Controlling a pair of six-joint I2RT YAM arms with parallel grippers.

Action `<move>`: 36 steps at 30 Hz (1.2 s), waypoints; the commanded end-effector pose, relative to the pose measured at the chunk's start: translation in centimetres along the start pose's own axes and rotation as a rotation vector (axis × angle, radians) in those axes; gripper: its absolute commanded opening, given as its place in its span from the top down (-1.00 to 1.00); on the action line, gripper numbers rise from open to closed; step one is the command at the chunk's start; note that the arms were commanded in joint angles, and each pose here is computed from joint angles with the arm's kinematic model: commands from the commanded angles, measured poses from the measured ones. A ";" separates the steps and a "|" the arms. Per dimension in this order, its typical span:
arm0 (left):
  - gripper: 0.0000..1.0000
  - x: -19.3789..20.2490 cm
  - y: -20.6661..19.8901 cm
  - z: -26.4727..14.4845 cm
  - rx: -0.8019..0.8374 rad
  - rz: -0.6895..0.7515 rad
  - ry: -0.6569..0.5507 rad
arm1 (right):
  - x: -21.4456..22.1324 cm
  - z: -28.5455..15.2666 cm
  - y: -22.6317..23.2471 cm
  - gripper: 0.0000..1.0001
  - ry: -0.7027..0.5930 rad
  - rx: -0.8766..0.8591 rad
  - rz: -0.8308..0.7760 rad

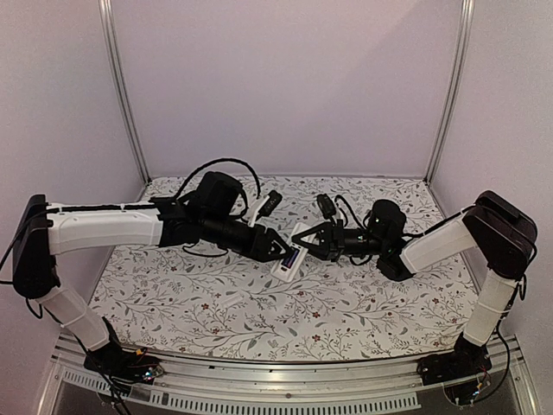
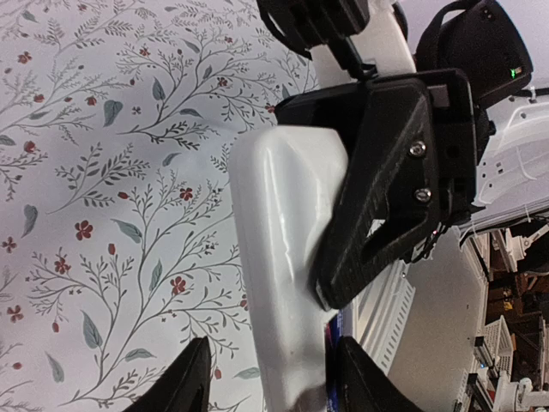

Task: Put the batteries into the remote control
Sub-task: Load the battery into the battery compartment.

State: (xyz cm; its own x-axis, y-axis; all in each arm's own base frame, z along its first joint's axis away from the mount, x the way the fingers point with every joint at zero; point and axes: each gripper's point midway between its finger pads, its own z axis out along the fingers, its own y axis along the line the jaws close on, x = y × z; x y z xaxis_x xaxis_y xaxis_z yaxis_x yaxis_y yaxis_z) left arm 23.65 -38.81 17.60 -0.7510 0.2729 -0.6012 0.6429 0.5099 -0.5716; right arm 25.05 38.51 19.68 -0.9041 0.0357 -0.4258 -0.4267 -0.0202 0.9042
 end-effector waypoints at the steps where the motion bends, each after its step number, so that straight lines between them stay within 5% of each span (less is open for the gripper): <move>1: 0.02 3.0 1.8 -0.4 -0.075 -0.019 0.110 | -1.8 -0.3 3.4 0.99 -0.038 -0.087 -0.079; 9: 0.07 4.1 1.9 -0.2 -0.069 0.003 0.162 | -1.9 -0.3 3.4 0.99 -0.041 -0.087 -0.078; 21: 0.35 4.5 4.6 0.1 -0.268 0.069 0.204 | -2.1 -0.3 3.8 0.99 -0.045 -0.093 -0.072; 30: -0.28 -0.2 4.2 -1.6 -0.254 0.075 0.055 | -3.8 -2.5 1.1 1.00 -0.090 0.013 -0.057; 36: -0.44 -1.7 6.2 -3.3 -0.307 0.086 0.015 | -4.2 -4.4 -0.4 1.00 -0.095 0.145 -0.090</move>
State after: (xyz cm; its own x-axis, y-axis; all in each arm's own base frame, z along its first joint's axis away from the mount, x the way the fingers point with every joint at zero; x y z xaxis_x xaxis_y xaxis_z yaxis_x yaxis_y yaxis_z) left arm 26.69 -35.96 16.75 -0.7030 0.3414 -0.6239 0.6548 0.6530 -0.3806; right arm 28.65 35.30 20.19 -0.8906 0.1231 -0.4377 -0.4321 0.0707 0.8990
